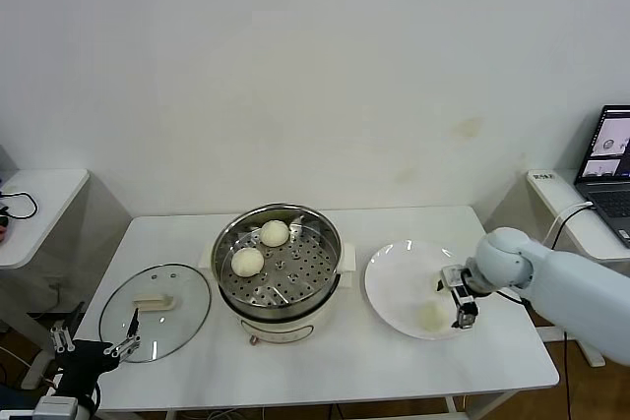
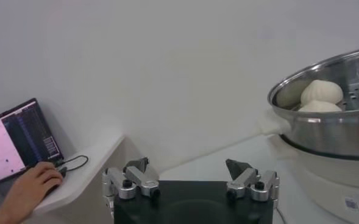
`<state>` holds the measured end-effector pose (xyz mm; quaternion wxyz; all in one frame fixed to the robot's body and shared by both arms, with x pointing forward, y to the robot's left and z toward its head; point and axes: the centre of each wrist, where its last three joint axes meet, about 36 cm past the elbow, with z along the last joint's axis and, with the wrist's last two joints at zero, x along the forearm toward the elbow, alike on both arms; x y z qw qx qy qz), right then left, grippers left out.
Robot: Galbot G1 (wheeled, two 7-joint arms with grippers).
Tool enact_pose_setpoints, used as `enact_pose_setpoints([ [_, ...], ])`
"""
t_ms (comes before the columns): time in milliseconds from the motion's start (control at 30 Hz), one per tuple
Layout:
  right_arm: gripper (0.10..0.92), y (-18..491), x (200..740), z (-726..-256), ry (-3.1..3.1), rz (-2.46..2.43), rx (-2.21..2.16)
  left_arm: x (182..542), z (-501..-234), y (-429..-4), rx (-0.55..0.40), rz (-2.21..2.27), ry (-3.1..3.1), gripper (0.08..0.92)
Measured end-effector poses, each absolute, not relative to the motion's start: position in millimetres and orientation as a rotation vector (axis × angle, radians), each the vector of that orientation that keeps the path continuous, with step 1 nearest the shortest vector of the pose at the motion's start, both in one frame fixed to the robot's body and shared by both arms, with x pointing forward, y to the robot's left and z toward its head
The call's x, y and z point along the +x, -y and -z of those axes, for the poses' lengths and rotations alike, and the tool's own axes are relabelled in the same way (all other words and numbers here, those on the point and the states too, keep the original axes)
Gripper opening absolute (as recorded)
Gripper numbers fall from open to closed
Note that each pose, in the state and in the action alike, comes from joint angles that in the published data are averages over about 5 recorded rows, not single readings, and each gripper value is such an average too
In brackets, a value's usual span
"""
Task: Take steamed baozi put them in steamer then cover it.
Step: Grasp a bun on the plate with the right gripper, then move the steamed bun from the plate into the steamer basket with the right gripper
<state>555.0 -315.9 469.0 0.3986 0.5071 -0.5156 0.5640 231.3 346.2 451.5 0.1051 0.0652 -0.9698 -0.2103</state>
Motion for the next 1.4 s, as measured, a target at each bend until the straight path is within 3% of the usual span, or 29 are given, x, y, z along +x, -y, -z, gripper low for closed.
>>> enact_pose_setpoints([
  [200, 0.781, 309, 557, -458, 1.314, -1.417, 1.282, 232, -451, -346, 0.194, 0.619, 2.858, 0.823],
  [567, 0.639, 303, 562, -454, 1.327, -1.401, 1.265, 231, -451, -346, 0.197, 0.616, 2.86, 0.823],
  [833, 0.588, 305, 563, -461, 1.325, -1.391, 1.259, 230, -451, -345, 0.198, 0.613, 2.86, 0.823],
  [1400, 0.594, 315, 593, -561, 1.461, -1.432, 1.194, 233, -454, -344, 0.181, 0.626, 2.872, 0.823],
])
